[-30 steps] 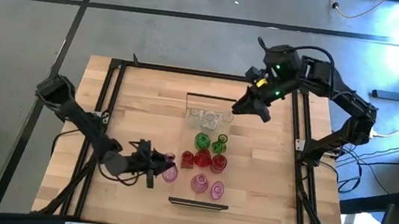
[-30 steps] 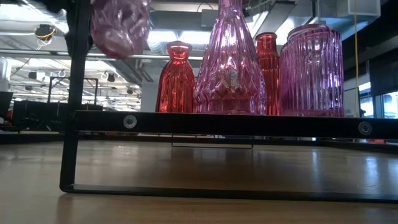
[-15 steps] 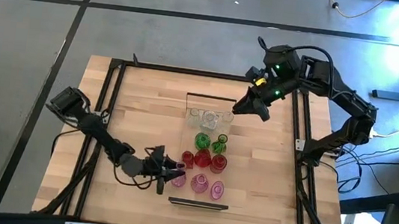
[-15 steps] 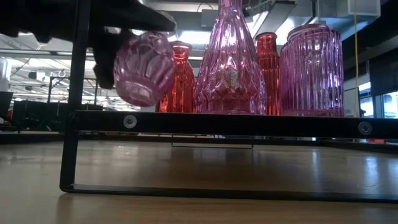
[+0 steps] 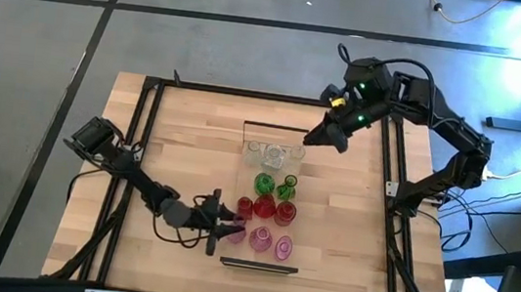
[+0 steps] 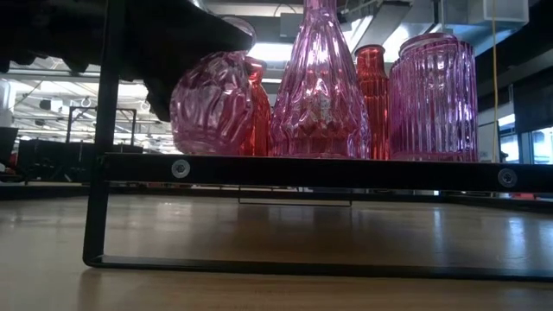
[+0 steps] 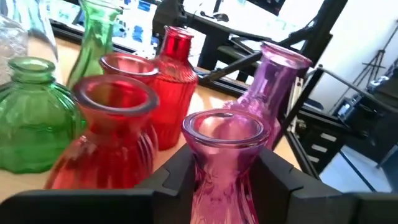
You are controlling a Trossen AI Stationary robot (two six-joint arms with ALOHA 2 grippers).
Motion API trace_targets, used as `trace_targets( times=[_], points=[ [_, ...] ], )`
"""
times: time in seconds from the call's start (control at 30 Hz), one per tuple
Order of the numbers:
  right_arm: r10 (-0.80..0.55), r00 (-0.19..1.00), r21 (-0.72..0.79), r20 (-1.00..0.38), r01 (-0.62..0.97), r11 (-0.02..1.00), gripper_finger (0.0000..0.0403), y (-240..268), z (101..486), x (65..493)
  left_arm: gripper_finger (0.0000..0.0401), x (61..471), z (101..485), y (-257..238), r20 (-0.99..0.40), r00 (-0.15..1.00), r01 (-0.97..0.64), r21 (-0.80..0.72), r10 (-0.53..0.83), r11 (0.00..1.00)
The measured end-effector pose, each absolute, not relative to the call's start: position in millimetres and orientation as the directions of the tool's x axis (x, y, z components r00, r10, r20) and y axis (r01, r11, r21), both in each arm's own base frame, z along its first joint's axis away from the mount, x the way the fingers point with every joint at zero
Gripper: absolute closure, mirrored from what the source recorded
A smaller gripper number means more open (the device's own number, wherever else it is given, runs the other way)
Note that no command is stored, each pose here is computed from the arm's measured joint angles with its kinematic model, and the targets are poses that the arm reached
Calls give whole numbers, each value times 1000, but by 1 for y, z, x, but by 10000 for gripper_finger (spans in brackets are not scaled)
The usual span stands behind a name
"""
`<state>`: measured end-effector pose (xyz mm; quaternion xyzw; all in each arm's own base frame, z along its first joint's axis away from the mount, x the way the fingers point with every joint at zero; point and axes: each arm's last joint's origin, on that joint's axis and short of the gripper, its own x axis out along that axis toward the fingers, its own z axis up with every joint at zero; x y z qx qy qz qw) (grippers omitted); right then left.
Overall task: Sort vases onto shelf
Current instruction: Put the pink vase aligned with the other pink vases on the shelf
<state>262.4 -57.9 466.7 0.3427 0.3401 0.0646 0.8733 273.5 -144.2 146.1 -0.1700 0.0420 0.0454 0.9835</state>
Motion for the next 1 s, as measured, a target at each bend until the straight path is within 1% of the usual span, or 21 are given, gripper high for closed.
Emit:
trace_targets(
  times=[0.23,0.4,0.57,0.83,1.0],
  points=[
    [274,792,663,-545,208,719,295,-75,468,259,290,270,145,-152,-113,994,-43,-327,6,944],
    [242,823,683,-514,222,696,295,-83,471,261,269,270,144,-152,-122,993,-42,-328,2,944],
    [223,824,676,-522,239,697,295,-83,471,261,269,271,144,-150,-124,992,-40,-323,0,946],
    [208,820,668,-534,258,699,295,-83,470,260,268,276,145,-144,-114,991,31,-342,-74,939],
    [207,820,664,-534,255,703,295,-83,470,260,267,277,145,-142,-113,991,25,-339,-67,941]
  ],
)
